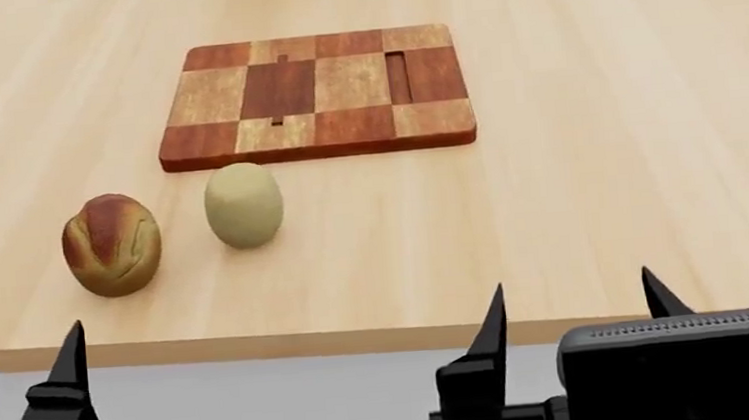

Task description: Place the bread and cheese on the cutting board.

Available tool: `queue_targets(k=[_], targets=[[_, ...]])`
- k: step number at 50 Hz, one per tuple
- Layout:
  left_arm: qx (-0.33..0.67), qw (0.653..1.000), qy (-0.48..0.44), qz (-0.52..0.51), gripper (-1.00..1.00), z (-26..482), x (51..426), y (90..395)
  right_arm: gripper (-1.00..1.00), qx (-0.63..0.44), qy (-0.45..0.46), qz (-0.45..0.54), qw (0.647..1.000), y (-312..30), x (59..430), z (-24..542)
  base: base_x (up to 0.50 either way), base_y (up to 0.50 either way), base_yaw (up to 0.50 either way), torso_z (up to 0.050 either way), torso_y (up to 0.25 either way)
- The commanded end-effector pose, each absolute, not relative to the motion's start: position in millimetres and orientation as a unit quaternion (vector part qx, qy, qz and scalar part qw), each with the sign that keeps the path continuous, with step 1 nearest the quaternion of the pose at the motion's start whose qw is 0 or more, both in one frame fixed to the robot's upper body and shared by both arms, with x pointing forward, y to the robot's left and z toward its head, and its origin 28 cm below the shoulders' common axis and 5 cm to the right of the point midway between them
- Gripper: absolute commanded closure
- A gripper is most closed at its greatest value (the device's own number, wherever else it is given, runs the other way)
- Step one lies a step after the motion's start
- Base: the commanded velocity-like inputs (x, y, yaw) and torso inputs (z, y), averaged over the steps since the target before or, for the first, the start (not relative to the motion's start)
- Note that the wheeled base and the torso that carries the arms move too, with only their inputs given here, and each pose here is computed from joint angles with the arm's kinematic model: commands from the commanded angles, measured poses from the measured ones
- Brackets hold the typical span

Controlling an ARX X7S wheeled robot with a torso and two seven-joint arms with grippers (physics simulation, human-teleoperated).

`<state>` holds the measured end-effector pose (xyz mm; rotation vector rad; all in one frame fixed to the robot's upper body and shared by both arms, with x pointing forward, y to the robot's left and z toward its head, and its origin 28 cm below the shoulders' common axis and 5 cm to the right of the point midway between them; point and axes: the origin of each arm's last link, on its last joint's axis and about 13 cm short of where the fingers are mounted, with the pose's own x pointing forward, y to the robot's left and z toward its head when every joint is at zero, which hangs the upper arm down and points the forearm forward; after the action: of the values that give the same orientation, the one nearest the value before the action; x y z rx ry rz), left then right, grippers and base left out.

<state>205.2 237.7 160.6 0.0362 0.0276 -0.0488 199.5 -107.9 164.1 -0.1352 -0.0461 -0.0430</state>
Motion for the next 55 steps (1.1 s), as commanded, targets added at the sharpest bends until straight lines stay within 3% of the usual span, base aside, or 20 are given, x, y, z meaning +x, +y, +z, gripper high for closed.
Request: queue_targets(k=[1,10,12,14,24,55], targets=[[0.007,0.999,0.016,-0.039,-1.00,164,204,237,-1.00,-0.059,-0.016,-0.024,0.998,-110,197,163,0.00,0.00,0.00,0.050,0.021],[0.004,0.999,0.017,-0.040,-1.00,168,203,239,-1.00,-0.055,-0.014,-0.026,0.998,-109,196,164,0.00,0.00,0.00,0.050,0.021],[-0.038,0.997,0.057,-0.021,-1.00,165,205,241,-1.00,-0.051,-0.015,-0.028,0.998,-110,195,165,0.00,0.00,0.00,0.039,0.011],[-0.030,0.995,0.089,-0.022,-1.00,165,206,242,-1.00,-0.044,-0.018,-0.028,0.998,-110,195,164,0.00,0.00,0.00,0.000,0.000],[0.025,0.997,0.055,-0.053,-1.00,195,198,249,-1.00,-0.050,-0.034,-0.034,0.998,-114,194,165,0.14,0.00,0.00,0.000,0.000],[0.051,0.995,0.048,-0.064,-1.00,192,173,254,-1.00,-0.058,-0.029,-0.016,0.998,-109,193,161,0.32,0.00,0.00,0.000,0.000]])
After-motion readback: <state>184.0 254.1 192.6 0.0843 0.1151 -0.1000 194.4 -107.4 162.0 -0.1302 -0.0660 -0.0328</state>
